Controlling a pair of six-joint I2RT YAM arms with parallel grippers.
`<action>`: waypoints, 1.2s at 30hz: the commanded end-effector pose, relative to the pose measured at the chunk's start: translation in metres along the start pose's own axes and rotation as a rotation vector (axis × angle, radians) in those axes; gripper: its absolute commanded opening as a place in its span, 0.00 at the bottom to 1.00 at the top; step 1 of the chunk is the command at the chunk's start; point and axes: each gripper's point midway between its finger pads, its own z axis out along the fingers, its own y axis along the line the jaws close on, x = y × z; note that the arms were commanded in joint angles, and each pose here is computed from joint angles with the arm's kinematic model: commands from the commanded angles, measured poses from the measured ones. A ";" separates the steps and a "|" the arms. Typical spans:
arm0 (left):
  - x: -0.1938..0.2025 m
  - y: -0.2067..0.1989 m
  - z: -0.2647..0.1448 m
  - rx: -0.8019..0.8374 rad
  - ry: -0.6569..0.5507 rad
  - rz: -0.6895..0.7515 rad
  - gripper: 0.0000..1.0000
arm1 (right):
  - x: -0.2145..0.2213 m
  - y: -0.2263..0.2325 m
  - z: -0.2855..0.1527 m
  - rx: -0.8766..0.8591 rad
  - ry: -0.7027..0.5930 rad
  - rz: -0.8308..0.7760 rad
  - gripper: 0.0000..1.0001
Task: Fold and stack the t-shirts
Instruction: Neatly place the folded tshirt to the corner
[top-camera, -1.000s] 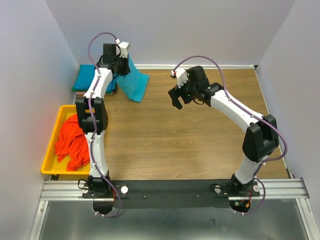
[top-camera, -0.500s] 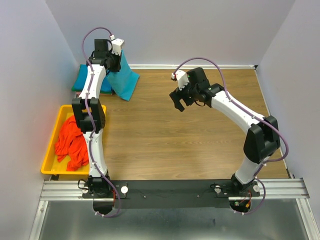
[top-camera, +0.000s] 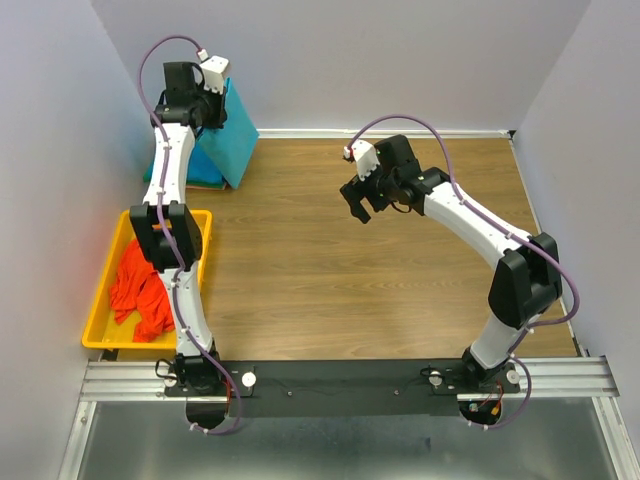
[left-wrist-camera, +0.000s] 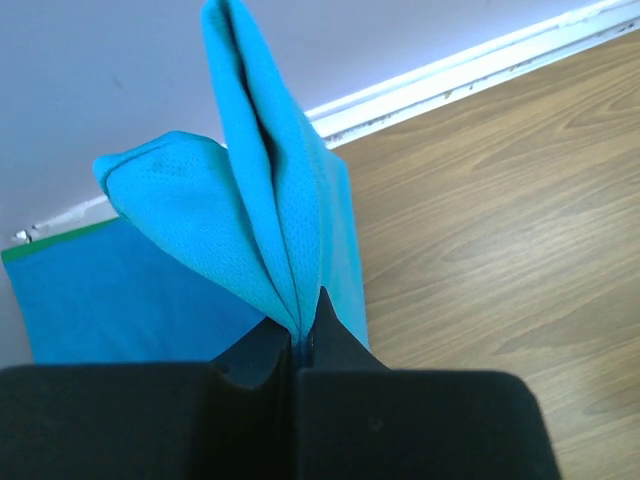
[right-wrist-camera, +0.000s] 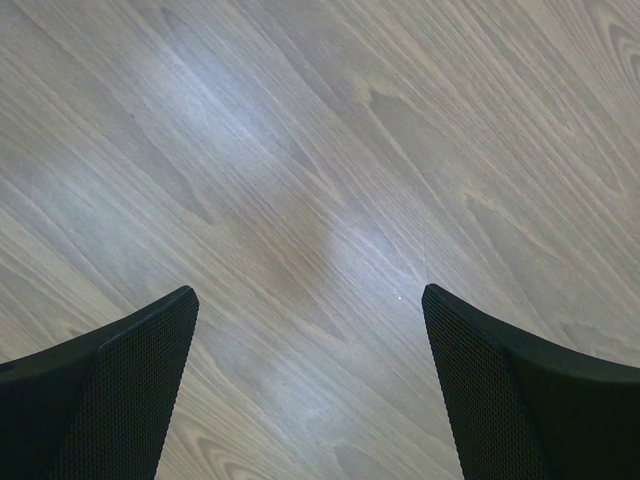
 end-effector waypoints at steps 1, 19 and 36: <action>-0.059 -0.005 -0.039 0.007 -0.144 0.029 0.00 | 0.001 -0.005 -0.011 0.023 0.006 -0.011 1.00; -0.032 0.028 -0.039 0.013 -0.113 -0.060 0.00 | 0.003 -0.003 -0.008 0.015 0.014 -0.001 1.00; 0.032 0.100 -0.011 -0.046 -0.037 -0.078 0.00 | 0.017 -0.002 0.001 0.008 0.060 -0.004 1.00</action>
